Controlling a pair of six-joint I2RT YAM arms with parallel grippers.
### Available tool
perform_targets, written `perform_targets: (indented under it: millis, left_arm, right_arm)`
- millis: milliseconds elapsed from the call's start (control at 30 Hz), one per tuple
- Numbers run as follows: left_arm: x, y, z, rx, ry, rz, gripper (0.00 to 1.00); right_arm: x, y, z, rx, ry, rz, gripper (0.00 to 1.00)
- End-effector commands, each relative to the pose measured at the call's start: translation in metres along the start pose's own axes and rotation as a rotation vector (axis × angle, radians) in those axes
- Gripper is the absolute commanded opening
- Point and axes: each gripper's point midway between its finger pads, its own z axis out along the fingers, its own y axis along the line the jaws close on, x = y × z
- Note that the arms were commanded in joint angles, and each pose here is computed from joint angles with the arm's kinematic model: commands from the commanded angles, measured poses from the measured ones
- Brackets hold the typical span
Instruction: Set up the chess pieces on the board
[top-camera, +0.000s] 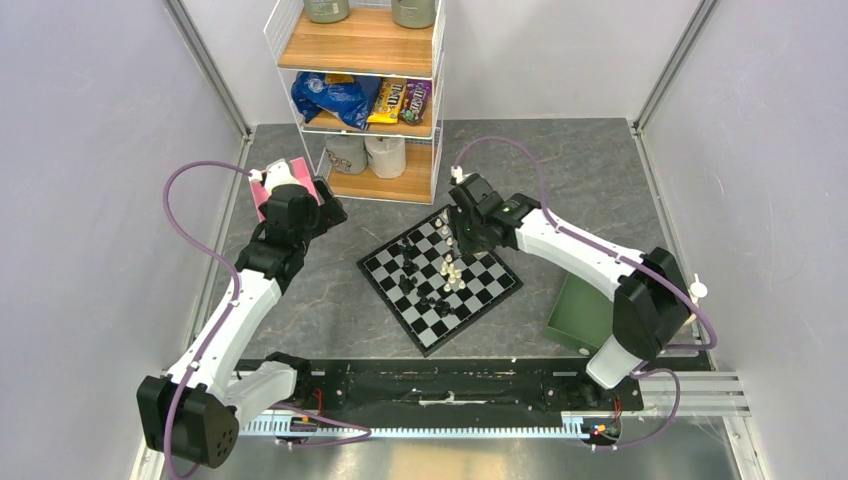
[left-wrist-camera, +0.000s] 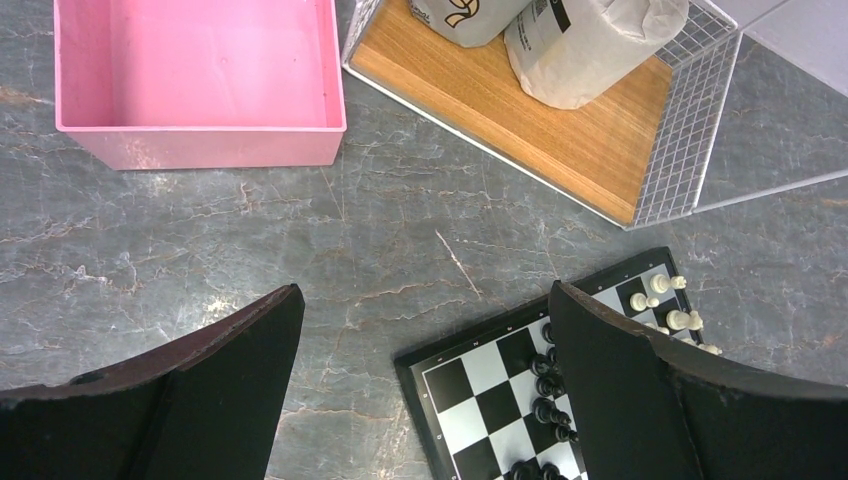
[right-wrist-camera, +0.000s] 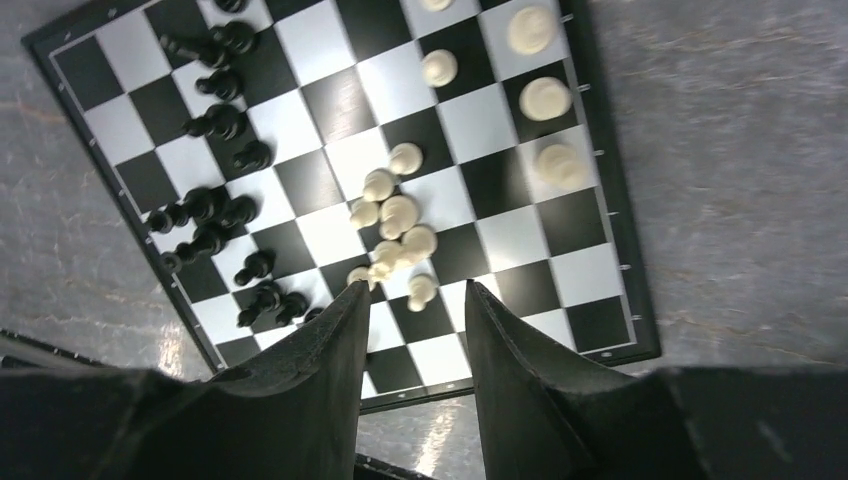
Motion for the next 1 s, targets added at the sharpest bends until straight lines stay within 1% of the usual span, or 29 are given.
perform_targets:
  millis: [0, 200, 333, 667, 833, 967]
  left_arm:
    - [-0.009, -0.003, -0.001, 0.021, -0.033, 0.004, 1.00]
    - [-0.010, -0.002, -0.001, 0.016, -0.037, 0.006, 1.00]
    - [-0.009, -0.001, -0.001, 0.012, -0.035, 0.009, 1.00]
    - [-0.007, 0.001, 0.002, 0.008, -0.026, 0.009, 1.00]
    - [-0.006, 0.001, 0.003, 0.007, -0.024, 0.010, 1.00]
    - [-0.006, 0.001, 0.003, 0.006, -0.025, 0.010, 1.00]
  right_arm:
    - [0.016, 0.021, 0.016, -0.042, 0.047, 0.011, 0.47]
    - [0.020, 0.033, 0.038, -0.046, 0.082, -0.024, 0.46]
    - [0.020, 0.032, 0.050, -0.021, 0.095, -0.050, 0.43]
    - [0.017, 0.027, 0.059, 0.014, 0.086, -0.083, 0.39]
    - [0.020, 0.030, 0.062, -0.001, 0.107, -0.085, 0.31]
    - [0.024, 0.031, 0.062, -0.011, 0.118, -0.080, 0.30]
